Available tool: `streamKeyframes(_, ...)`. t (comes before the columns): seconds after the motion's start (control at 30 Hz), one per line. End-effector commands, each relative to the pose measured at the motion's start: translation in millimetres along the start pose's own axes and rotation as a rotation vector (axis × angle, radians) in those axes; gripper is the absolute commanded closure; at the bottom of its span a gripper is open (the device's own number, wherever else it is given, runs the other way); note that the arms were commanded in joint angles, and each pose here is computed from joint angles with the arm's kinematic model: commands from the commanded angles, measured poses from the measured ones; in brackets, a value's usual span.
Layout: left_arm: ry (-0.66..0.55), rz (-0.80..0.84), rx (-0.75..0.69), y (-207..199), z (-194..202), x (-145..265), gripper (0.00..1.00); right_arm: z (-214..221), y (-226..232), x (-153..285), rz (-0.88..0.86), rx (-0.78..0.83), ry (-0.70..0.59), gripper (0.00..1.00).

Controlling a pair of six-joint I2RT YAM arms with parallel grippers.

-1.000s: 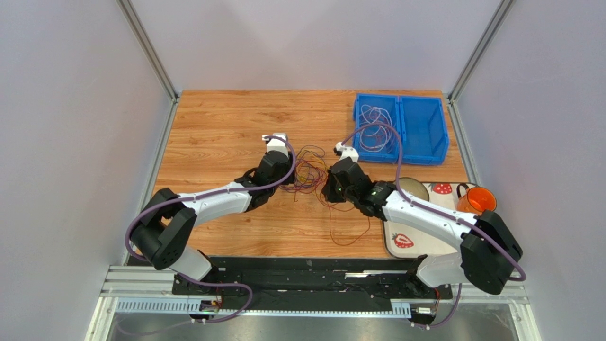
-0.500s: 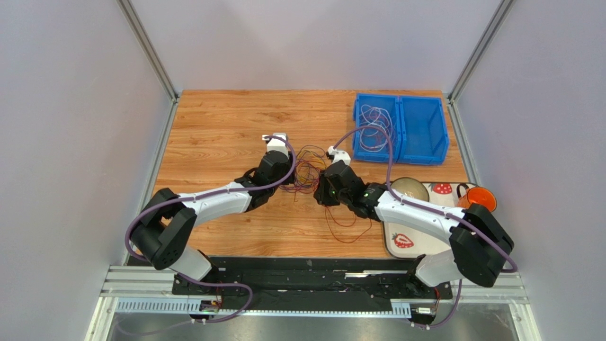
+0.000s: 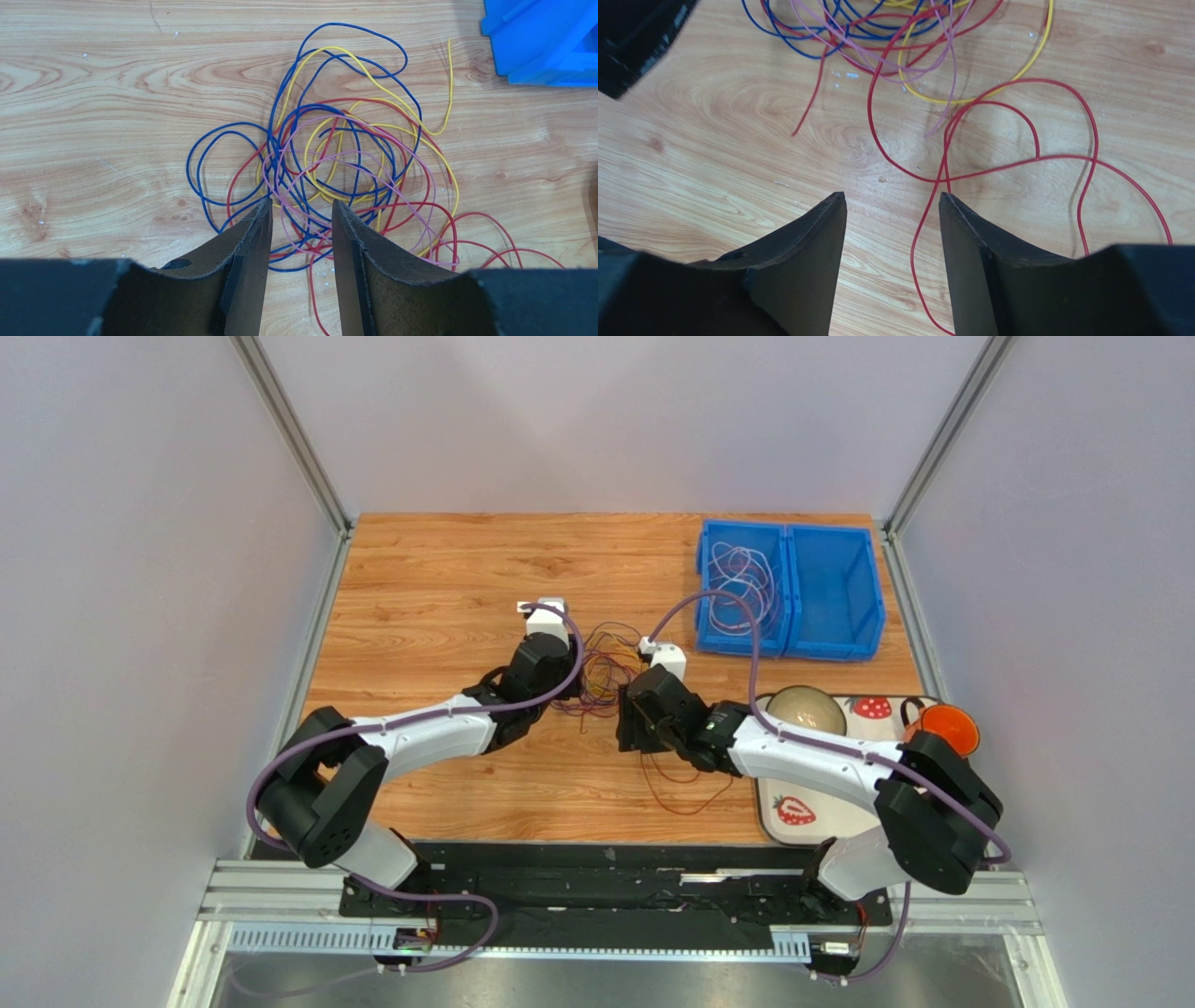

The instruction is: Untangle the cables

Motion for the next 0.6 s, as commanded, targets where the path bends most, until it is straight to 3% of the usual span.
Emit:
streamKeyframes(0.0,-0.029,0.019,-0.006,-0.9,-3.5,0.6,0.55,-1.6,8.4,1.9,0.068,0.055,-0.029,0.42)
streamKeyframes(0.4,-0.028,0.017,-0.008,-0.4,-2.9,0.2,0.55,3.7,12.1,-29.3,0.191,0.161,0.002,0.41)
streamKeyframes(0.57,-0.029,0.019,-0.006,-1.0,-3.0,0.7,0.55,4.2,12.3,-41.5,0.229,0.193,0.004,0.46)
Point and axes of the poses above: each gripper's point midway between its finger pads, its own x axis back along the fingers, its own y axis along the line the jaws close on, z = x × y, the point moved 10 cm from there along x, back along the fingers, and after that the axes turned 7 degrees about x, right-handed, at the moved point
